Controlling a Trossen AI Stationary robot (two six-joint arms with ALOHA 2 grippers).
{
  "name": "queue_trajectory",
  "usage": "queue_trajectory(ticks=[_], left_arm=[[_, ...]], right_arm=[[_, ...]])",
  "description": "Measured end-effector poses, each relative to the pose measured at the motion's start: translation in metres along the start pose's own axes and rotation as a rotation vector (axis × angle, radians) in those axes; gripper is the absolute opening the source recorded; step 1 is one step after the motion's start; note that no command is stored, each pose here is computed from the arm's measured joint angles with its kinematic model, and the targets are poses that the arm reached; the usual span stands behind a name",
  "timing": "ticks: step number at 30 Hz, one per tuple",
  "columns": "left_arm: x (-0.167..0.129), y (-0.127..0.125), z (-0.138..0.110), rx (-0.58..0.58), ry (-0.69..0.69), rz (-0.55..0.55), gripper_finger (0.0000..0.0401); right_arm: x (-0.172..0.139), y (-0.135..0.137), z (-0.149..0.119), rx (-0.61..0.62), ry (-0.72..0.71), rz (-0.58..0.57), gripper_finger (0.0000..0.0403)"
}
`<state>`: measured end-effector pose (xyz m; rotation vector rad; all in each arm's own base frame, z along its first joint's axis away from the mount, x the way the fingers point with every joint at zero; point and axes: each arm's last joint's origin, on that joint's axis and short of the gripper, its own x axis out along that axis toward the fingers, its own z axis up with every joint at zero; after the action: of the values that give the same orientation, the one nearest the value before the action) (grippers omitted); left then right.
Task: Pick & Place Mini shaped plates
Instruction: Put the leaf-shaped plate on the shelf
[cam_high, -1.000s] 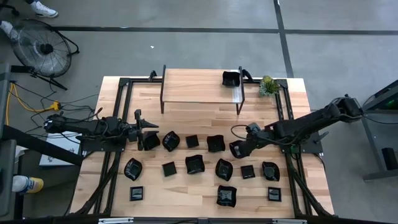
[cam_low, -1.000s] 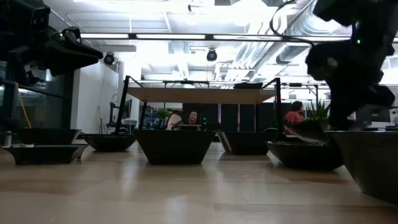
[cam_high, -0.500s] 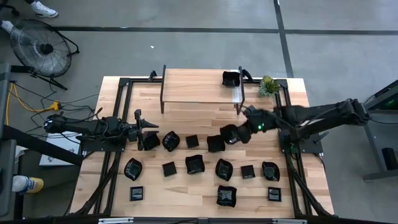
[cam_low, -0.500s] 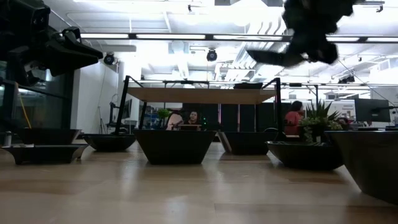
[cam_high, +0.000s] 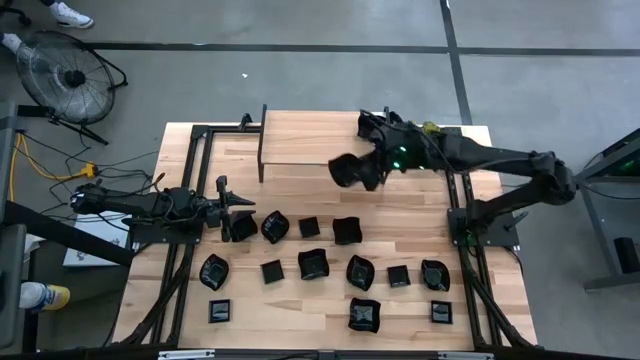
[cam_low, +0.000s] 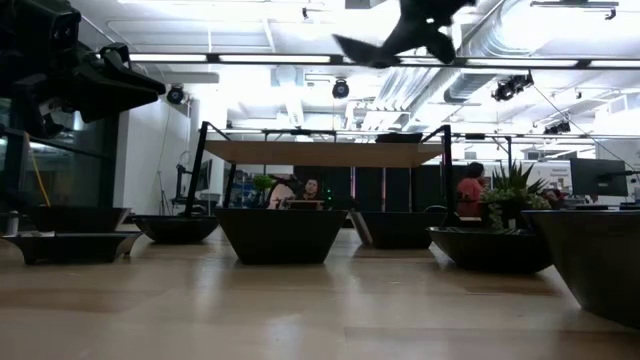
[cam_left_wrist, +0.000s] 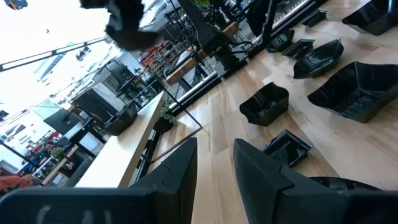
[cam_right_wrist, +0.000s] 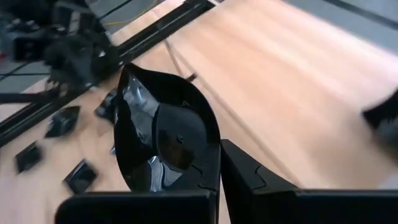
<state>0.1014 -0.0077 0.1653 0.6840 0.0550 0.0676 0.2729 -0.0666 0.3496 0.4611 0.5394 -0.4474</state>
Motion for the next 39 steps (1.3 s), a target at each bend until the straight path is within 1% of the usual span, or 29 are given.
queue_trajectory(ticks=[5, 8, 11, 13, 17, 27, 30, 33, 35, 37, 39], left_arm=[[0.000, 0.000, 0.000, 0.000, -0.001, 0.000, 0.0101], [0.000, 0.000, 0.000, 0.000, -0.001, 0.000, 0.0101], [0.000, 0.000, 0.000, 0.000, 0.000, 0.000, 0.0101], [0.000, 0.000, 0.000, 0.000, -0.001, 0.000, 0.0101], [0.000, 0.000, 0.000, 0.000, -0.001, 0.000, 0.0101], [0.000, 0.000, 0.000, 0.000, 0.000, 0.000, 0.0101], [0.000, 0.000, 0.000, 0.000, 0.000, 0.000, 0.0101], [0.000, 0.000, 0.000, 0.000, 0.000, 0.000, 0.0101], [0.000, 0.000, 0.000, 0.000, 0.000, 0.000, 0.0101], [0.000, 0.000, 0.000, 0.000, 0.000, 0.000, 0.0101], [0.000, 0.000, 0.000, 0.000, -0.001, 0.000, 0.0101]], right_arm=[[0.032, -0.007, 0.021, 0.005, 0.011, -0.057, 0.0000], [0.052, -0.014, 0.030, 0.060, 0.027, -0.085, 0.0000], [0.069, -0.021, 0.035, 0.137, 0.053, -0.085, 0.0000], [0.079, -0.026, 0.036, 0.170, 0.078, -0.074, 0.0000], [0.096, -0.034, 0.036, 0.225, 0.081, -0.078, 0.0000], [0.103, -0.034, 0.039, 0.351, -0.041, -0.125, 0.0005], [0.103, -0.037, 0.039, 0.360, -0.043, -0.144, 0.0007], [0.103, -0.044, 0.041, 0.424, -0.048, -0.156, 0.0005], [0.102, -0.048, 0.042, 0.454, -0.041, -0.144, 0.0002], [0.102, -0.052, 0.043, 0.450, -0.033, -0.147, 0.0002], [0.102, -0.056, 0.042, 0.437, -0.024, -0.176, 0.0003]])
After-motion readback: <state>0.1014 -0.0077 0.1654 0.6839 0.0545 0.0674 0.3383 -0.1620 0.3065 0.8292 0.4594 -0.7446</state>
